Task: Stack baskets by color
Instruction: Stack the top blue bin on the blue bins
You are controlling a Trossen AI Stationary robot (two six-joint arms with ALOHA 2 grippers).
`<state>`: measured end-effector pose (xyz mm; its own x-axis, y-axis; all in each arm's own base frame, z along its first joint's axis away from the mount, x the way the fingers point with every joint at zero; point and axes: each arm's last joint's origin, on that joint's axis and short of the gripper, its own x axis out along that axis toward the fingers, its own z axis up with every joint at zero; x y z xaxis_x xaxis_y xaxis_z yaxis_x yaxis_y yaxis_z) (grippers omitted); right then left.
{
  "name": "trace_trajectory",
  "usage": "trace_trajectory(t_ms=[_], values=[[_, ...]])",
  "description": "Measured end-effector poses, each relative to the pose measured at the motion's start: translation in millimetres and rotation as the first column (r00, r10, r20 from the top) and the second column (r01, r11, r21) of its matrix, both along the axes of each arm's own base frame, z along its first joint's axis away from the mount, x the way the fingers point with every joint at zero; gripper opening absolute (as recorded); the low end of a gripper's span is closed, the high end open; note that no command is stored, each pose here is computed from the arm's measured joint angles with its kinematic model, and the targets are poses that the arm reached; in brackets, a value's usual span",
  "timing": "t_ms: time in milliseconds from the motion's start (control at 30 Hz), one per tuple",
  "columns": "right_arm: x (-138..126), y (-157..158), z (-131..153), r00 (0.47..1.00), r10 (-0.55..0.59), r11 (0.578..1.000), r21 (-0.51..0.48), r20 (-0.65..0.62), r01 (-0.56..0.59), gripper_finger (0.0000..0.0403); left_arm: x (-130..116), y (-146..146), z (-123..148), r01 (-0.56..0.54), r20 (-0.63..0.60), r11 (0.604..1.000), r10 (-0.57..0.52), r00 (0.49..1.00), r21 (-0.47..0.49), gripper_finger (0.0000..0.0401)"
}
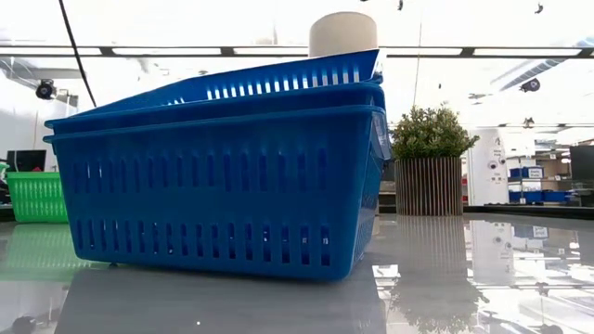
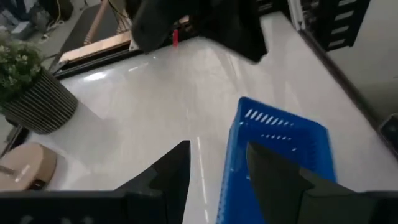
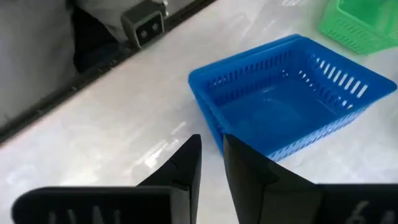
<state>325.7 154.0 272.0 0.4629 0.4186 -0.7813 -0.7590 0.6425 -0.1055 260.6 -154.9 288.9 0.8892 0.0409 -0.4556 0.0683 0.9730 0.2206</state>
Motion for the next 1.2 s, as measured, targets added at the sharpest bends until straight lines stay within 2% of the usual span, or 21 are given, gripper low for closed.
trace_trajectory(t_ms=[167,400,500,700,933,1200], values=[[-13,7,-6,0.999,-0.015,1.0,0.009,-0.043,0.015,0.0056,16,4,-15,0.002,-0.036,1.0,-0.001,0.999,0.022,0.0141],[-28,7,-19,0.993,-0.111,0.993,-0.036,-0.038,0.109,0.0056,38,11,-38,0.045,-0.107,0.999,-0.047,0.993,-0.014,0.0129],[-34,5,-21,0.992,-0.128,0.992,-0.003,-0.014,0.128,0.0056,43,13,-45,0.065,-0.141,0.997,-0.07,0.987,-0.039,0.0115],[-49,-3,-22,0.987,-0.134,0.989,0.07,0.083,0.129,0.0056,44,14,-46,0.109,-0.159,0.991,-0.121,0.98,-0.082,0.0096],[-68,-15,-21,0.951,-0.17,0.981,0.141,0.258,0.137,0.0056,42,17,-54,0.051,-0.174,0.995,-0.066,0.983,-0.086,0.0096],[-77,-20,-28,0.924,-0.177,0.976,0.182,0.34,0.12,0.0056,41,18,-56,0.057,-0.184,0.996,-0.068,0.981,-0.063,0.0142]])
